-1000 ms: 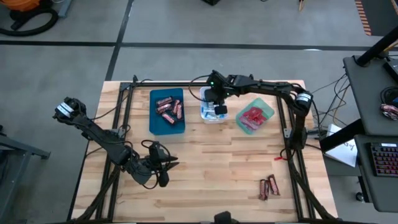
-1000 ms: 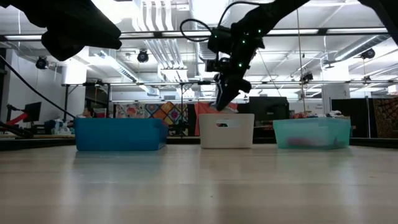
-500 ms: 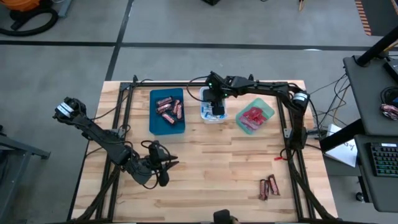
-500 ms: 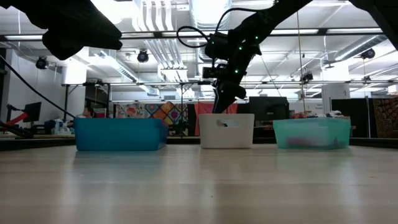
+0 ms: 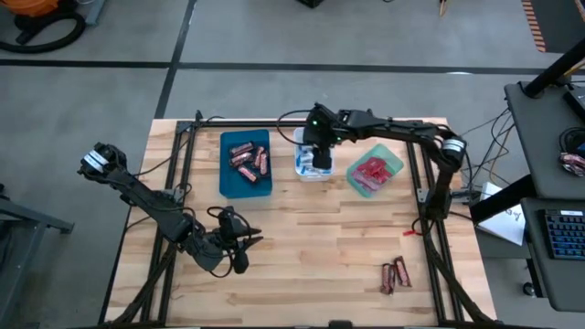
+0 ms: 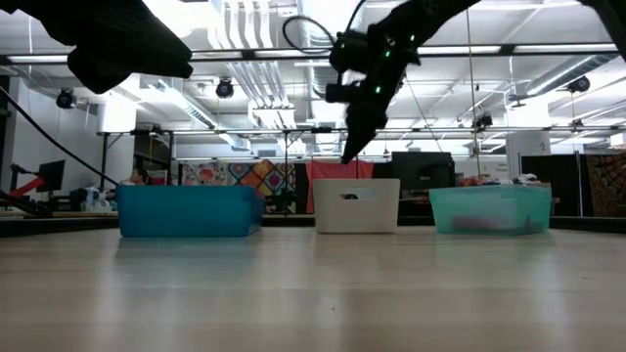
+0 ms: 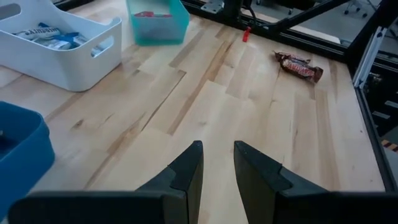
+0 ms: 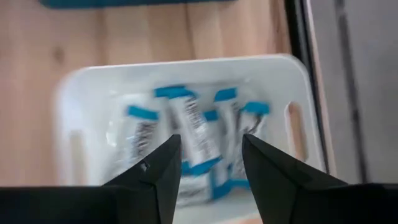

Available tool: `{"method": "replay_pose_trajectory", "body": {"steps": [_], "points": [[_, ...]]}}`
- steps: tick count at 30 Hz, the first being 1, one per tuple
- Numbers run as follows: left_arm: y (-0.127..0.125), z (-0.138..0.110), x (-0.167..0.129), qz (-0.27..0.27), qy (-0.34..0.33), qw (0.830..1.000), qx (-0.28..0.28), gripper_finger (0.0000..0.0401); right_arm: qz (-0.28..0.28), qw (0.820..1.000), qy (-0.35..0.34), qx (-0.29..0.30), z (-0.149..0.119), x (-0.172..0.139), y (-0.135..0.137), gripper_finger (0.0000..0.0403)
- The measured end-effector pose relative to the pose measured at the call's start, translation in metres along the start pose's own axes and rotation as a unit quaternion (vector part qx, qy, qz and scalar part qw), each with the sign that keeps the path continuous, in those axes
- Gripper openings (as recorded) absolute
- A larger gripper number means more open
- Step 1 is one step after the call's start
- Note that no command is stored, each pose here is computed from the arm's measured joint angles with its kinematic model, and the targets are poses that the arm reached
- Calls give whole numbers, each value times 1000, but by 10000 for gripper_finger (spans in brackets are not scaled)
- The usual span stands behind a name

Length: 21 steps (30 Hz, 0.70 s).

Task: Sort candy
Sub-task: Put the brown chocolate into the blue bin

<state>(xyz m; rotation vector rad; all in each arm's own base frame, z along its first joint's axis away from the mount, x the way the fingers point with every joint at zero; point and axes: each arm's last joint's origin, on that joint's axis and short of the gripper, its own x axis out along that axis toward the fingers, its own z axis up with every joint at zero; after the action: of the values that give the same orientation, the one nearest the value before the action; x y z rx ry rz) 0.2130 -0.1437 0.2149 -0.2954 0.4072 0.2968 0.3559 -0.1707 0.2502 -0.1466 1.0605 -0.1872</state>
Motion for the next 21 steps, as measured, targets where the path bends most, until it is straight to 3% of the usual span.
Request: {"method": "replay_pose_trajectory", "body": {"steps": [5, 9, 12, 21], "points": [[1, 1, 0, 15, -14, 1000, 9, 75, 38, 992, 15, 117, 0, -33, 22, 157], [2, 3, 0, 42, -40, 998, 21, 75, 124, 963, 22, 240, 3, -55, 46, 150], [3, 5, 0, 65, -62, 996, 26, 75, 179, 956, 28, 233, 8, -67, 71, 144], [4, 7, 1, 68, -66, 995, 45, 75, 229, 954, 99, 164, 9, -86, 159, 128]]}}
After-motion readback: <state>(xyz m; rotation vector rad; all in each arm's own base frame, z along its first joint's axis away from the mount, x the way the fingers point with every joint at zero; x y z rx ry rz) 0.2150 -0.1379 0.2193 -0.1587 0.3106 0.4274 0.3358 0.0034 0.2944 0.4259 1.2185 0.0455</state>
